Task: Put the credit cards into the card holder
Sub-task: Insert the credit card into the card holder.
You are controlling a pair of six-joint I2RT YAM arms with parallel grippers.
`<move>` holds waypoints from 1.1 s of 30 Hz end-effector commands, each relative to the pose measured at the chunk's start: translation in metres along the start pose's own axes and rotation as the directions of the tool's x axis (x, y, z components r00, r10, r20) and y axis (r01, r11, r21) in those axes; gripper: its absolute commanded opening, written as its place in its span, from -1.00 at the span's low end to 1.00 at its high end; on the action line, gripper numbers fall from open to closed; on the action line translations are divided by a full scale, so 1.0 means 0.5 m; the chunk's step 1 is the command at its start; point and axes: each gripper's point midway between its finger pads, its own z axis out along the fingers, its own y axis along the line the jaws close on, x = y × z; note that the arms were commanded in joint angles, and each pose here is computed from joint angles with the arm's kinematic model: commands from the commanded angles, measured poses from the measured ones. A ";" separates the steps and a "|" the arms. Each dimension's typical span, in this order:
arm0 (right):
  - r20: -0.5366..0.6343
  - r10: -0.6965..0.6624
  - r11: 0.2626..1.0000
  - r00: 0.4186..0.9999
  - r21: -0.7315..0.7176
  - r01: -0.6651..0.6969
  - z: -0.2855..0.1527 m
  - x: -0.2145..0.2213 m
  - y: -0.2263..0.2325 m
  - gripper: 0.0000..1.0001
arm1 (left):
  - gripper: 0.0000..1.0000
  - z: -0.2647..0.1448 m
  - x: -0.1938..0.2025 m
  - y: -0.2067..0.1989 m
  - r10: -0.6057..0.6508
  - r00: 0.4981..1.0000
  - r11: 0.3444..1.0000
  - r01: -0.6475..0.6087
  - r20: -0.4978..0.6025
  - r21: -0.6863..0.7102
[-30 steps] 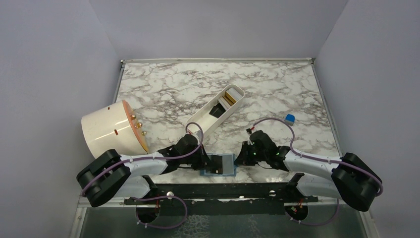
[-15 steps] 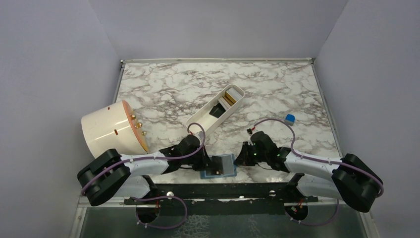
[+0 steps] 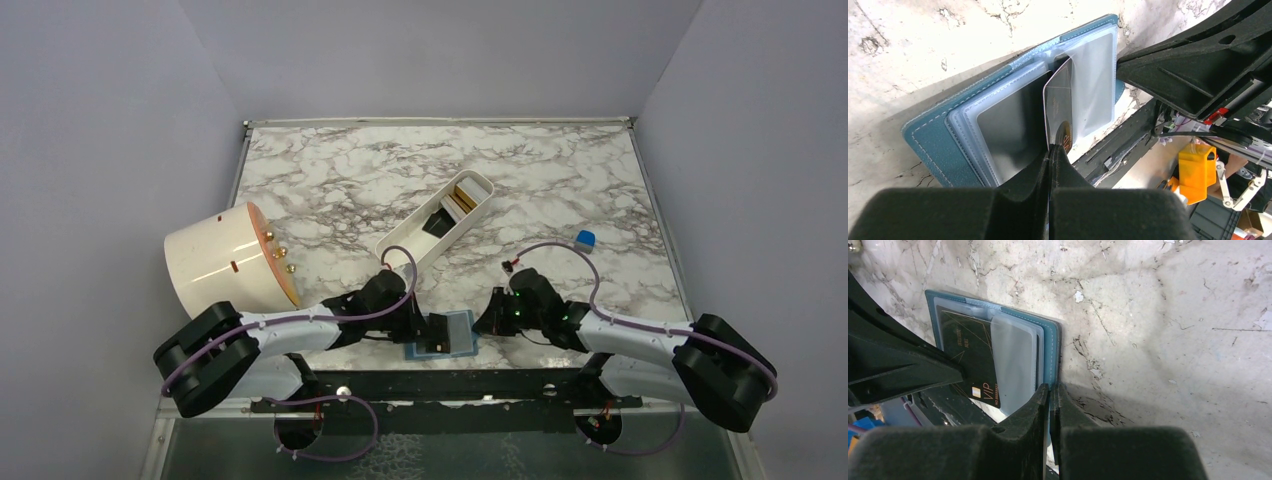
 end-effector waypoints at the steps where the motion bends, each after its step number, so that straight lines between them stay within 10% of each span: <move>1: -0.085 0.028 0.998 0.996 0.060 -0.023 -0.003 0.060 -0.043 -0.88 | -1.00 -0.005 0.026 0.065 0.024 0.999 0.994 -0.027 -0.030 -0.106; 33: -0.058 0.160 0.986 0.985 -0.047 -0.162 -0.020 0.074 -0.002 -0.93 | -1.00 0.002 0.027 0.017 -0.027 1.000 0.998 0.027 -0.006 0.048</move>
